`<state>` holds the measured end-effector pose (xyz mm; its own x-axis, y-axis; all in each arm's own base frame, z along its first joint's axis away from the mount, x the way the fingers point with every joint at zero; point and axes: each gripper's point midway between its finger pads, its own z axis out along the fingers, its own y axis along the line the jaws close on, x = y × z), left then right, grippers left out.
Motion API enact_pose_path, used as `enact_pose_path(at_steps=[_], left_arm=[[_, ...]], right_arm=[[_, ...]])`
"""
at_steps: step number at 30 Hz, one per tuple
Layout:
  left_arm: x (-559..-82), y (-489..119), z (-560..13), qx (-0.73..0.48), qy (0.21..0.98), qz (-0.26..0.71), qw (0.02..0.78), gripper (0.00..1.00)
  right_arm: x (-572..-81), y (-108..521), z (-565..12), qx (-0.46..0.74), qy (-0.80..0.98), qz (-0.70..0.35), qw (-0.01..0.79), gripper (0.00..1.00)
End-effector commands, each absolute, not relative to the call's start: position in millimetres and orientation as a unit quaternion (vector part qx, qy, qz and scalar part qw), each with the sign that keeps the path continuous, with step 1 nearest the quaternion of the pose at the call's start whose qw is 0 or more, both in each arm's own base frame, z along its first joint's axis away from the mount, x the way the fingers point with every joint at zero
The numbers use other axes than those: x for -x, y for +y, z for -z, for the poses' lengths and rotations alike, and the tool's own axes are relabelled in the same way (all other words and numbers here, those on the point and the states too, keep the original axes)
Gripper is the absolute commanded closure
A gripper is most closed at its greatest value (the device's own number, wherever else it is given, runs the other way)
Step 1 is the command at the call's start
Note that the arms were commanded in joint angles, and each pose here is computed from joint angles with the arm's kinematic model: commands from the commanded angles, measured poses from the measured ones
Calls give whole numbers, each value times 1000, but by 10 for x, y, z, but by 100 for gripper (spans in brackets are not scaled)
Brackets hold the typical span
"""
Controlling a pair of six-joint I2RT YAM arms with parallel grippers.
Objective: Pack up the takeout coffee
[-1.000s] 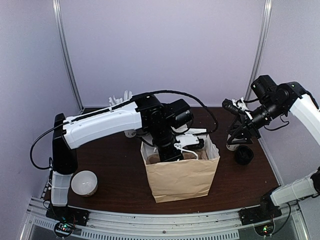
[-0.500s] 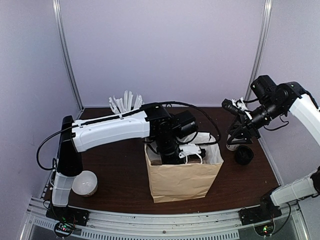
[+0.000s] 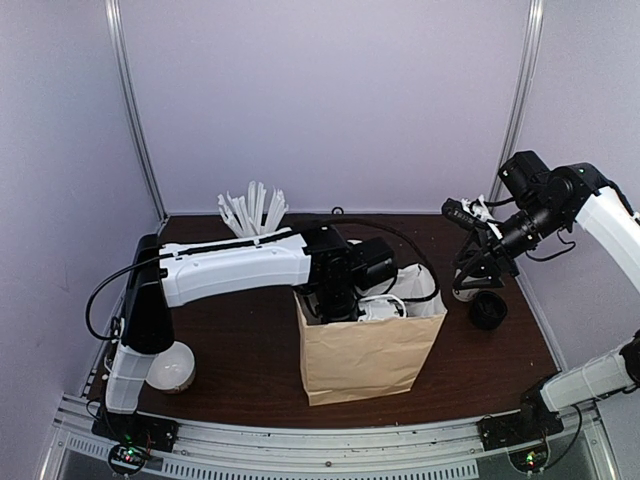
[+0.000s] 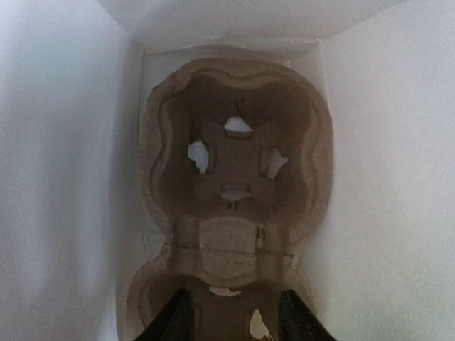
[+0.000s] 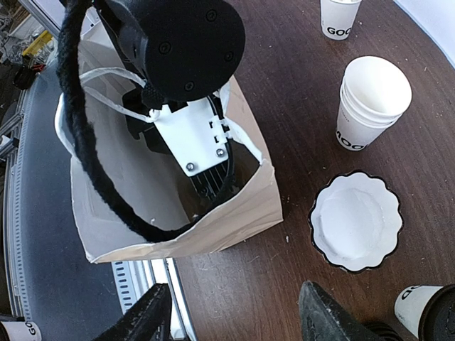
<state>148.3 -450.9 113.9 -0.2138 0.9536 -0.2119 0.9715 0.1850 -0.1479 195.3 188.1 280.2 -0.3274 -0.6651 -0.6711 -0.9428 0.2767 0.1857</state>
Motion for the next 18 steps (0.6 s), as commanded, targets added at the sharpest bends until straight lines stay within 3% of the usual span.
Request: enact_pose_path(at_steps=[1, 2, 4, 5, 6, 18], left_arm=[[-1454, -4483, -1108, -625, 771, 117, 31, 52], [-1457, -4484, -1138, -625, 771, 116, 36, 50], [-1463, -4492, -1207, -625, 770, 117, 43, 30], [-1460, -4493, -1251, -625, 770, 119, 46, 10], [-1455, -4502, -1296, -626, 769, 123, 48, 3], [-1517, -4498, -1973, -637, 750, 138, 114, 2]], right_arm=[[-1957, 1906, -2814, 530, 755, -299, 246, 35], [-1956, 1905, -2814, 529, 756, -299, 245, 35], [-1959, 1909, -2814, 528, 755, -300, 245, 35], [-1958, 1911, -2815, 528, 755, -301, 245, 35], [-1958, 1914, -2819, 528, 755, -302, 246, 35], [-1932, 1947, -2839, 522, 753, -318, 244, 34]])
